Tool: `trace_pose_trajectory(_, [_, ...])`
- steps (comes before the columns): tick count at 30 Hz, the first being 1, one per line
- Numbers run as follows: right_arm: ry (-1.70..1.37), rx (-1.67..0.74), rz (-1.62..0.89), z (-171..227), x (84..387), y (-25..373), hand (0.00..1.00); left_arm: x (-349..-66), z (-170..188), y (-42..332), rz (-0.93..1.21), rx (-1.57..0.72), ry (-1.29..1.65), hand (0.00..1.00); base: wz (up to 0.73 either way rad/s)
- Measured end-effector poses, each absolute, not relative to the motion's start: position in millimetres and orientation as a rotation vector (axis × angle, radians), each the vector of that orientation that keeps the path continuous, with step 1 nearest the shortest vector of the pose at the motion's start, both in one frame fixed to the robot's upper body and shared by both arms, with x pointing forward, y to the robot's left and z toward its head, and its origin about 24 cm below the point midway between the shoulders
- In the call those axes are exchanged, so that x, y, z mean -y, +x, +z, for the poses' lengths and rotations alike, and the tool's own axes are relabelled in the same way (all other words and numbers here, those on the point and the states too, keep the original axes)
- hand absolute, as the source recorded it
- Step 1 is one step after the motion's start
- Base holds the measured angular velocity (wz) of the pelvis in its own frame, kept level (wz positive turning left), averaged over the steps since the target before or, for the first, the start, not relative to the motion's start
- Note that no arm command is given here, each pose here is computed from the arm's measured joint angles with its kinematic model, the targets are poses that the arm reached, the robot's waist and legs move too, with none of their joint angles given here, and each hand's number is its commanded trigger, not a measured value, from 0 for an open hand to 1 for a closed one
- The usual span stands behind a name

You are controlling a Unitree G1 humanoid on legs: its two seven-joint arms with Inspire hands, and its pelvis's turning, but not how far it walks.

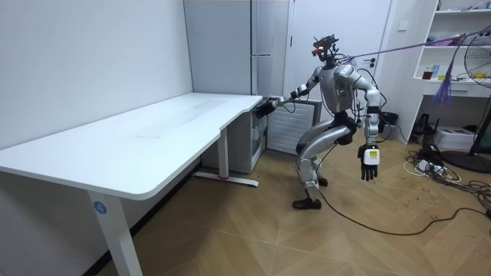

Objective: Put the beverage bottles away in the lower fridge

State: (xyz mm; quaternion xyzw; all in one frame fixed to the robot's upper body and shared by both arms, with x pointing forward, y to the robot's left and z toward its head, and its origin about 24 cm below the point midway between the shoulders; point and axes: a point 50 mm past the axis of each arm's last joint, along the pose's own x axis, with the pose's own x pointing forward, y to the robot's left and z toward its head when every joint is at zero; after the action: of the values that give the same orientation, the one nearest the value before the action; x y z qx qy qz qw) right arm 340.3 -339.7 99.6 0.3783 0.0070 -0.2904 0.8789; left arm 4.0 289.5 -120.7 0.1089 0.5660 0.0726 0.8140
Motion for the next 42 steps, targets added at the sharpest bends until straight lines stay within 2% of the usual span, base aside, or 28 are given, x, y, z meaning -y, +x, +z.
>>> trace_pose_trajectory(8, [0.822,0.012,-0.647,96.8,349.7,334.9,0.0,-305.8,-112.5,15.6,0.15,-1.176,0.285,0.0,0.05])
trace_pose_trajectory(21, [0.776,-0.025,-0.599,71.4,357.2,318.1,0.0,-299.7,-111.6,20.0,0.12,-1.162,0.272,0.0,0.02])
trace_pose_trajectory(27, [0.65,-0.138,-0.467,40.4,356.3,297.2,0.0,-301.9,-112.9,19.4,0.102,-1.177,0.255,0.0,-0.01])
trace_pose_trajectory(34, [0.473,-0.349,-0.377,-5.2,362.3,253.0,0.0,-308.3,-117.4,30.8,0.125,-1.172,0.234,0.0,0.03])
trace_pose_trajectory(42, [0.48,-0.607,-0.332,-71.7,338.9,189.2,0.0,-294.4,-131.1,35.1,0.17,-1.17,0.188,0.0,-0.08])
